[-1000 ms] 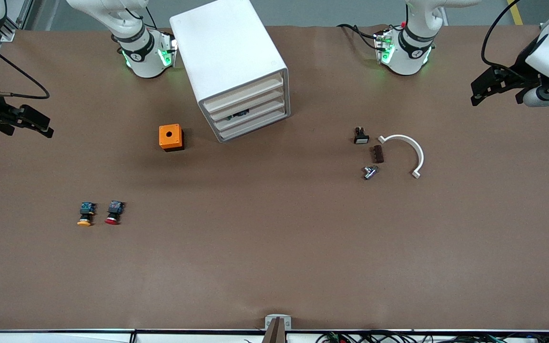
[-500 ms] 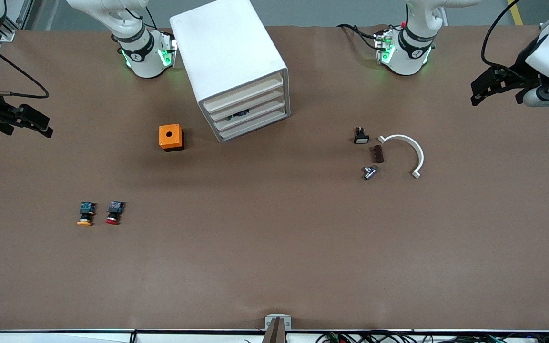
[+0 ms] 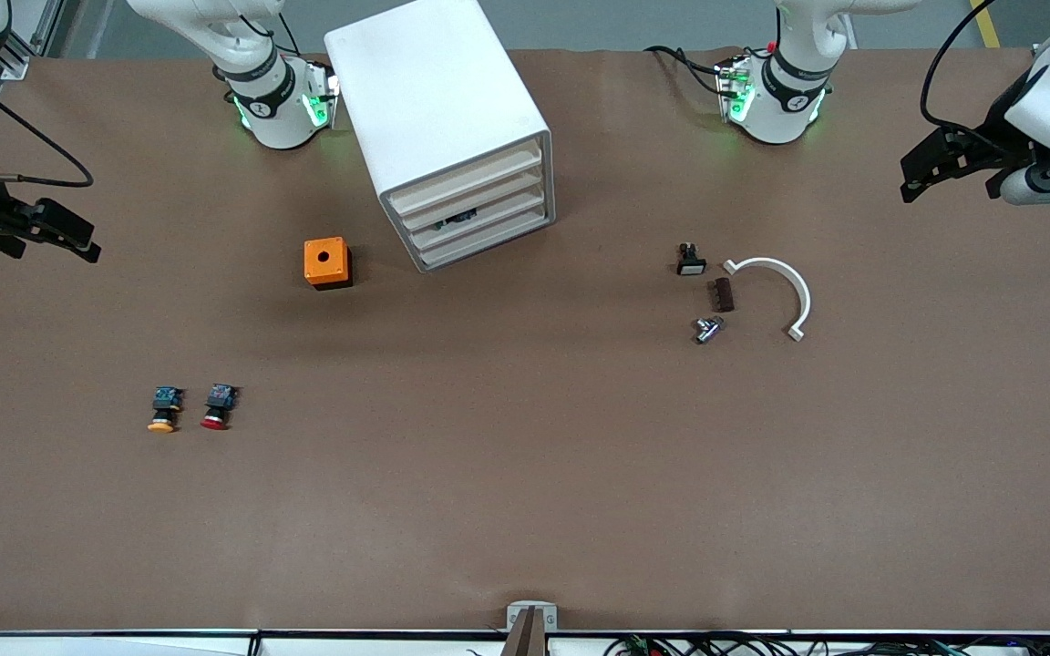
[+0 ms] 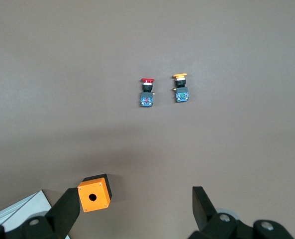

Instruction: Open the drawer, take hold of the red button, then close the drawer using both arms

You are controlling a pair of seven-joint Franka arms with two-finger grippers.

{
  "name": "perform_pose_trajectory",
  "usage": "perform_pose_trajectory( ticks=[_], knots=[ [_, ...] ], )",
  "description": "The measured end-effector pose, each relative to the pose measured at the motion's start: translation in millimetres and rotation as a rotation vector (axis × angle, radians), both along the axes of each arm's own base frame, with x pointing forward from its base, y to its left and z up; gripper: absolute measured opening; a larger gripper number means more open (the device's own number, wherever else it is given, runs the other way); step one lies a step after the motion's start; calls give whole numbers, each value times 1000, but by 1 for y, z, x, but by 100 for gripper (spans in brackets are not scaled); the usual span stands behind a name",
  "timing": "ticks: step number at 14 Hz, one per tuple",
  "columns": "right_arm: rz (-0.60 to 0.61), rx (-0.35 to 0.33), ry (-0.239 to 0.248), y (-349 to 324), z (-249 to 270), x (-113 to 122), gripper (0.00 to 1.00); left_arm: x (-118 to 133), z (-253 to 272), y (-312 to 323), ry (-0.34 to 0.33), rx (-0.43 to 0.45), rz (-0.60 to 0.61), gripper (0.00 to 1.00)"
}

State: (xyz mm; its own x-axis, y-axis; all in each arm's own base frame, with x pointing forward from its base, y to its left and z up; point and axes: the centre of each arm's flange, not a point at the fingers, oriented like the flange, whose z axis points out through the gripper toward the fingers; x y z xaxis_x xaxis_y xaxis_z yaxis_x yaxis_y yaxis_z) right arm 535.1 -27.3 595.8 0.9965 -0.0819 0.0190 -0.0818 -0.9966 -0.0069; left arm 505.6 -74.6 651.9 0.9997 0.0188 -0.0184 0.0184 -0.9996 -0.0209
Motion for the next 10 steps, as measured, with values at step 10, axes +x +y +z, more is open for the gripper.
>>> perform_pose_trajectory(
  ticks=[10],
  knots=[
    [1, 0, -10, 0, 8, -1, 100, 3, -5, 0, 10, 1, 0, 100]
  ],
)
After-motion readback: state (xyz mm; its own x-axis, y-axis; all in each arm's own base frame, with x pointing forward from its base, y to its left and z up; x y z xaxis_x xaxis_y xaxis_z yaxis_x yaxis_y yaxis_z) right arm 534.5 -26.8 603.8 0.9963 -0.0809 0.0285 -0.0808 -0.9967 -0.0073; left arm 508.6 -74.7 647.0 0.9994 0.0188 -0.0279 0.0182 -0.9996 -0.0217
